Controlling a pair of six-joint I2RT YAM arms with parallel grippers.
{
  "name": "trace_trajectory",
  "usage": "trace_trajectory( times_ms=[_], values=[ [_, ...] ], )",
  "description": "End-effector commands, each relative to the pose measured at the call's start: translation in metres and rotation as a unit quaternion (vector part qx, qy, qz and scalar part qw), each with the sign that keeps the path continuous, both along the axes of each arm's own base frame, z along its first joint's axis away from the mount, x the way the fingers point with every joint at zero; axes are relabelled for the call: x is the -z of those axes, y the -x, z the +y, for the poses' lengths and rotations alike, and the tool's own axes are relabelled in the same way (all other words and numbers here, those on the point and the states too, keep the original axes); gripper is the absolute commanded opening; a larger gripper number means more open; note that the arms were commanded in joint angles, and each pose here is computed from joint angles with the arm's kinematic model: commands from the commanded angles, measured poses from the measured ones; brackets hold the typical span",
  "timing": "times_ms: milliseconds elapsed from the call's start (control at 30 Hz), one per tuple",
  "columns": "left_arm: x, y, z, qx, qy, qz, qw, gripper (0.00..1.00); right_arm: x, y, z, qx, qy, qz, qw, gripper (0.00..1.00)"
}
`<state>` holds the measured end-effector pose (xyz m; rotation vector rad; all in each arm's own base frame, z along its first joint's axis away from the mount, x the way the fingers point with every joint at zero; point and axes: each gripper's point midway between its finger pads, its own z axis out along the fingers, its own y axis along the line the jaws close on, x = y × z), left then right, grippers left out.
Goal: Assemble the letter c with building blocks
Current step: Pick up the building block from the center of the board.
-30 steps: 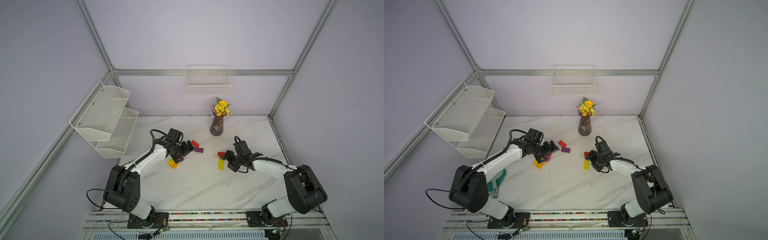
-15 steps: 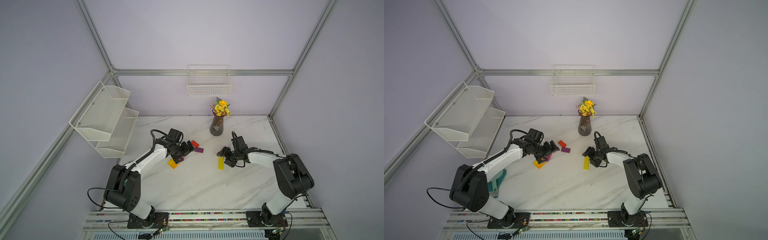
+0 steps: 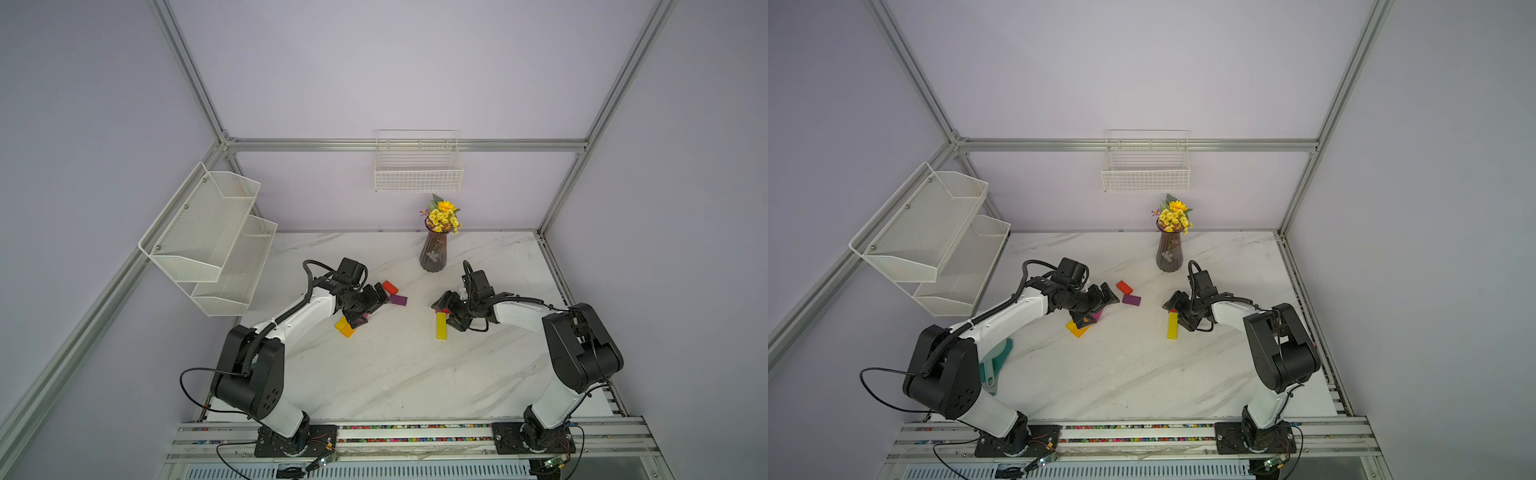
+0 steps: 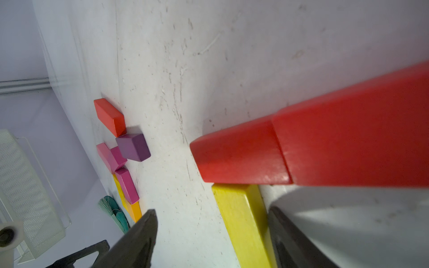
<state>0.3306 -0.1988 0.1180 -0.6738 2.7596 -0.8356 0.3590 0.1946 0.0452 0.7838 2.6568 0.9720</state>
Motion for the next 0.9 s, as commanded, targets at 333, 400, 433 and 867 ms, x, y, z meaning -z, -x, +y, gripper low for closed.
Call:
trace_trajectory(
  times_ms=[333, 400, 433, 867],
  values=[
    [-0.018, -0.011, -0.009, 0.015, 0.015, -0.03, 0.999, 1.0, 0.005, 0.0, -0.007, 0.014, 0.004, 0.009, 1.0, 0.77],
    [-0.019, -0.012, -0.009, 0.015, 0.015, -0.03, 0.999, 1.0, 0.0, 0.003, -0.008, 0.015, 0.002, 0.006, 1.0, 0.77],
    [-0.02, -0.012, -0.009, 0.015, 0.015, -0.031, 0.999, 1.0, -0.002, 0.005, -0.009, 0.016, 0.0, 0.004, 1.0, 0.77],
    [-0.023, -0.014, -0.009, 0.012, 0.014, -0.035, 0.999, 1.0, -0.026, 0.059, -0.017, 0.025, -0.037, 0.008, 0.999, 0.77]
  ],
)
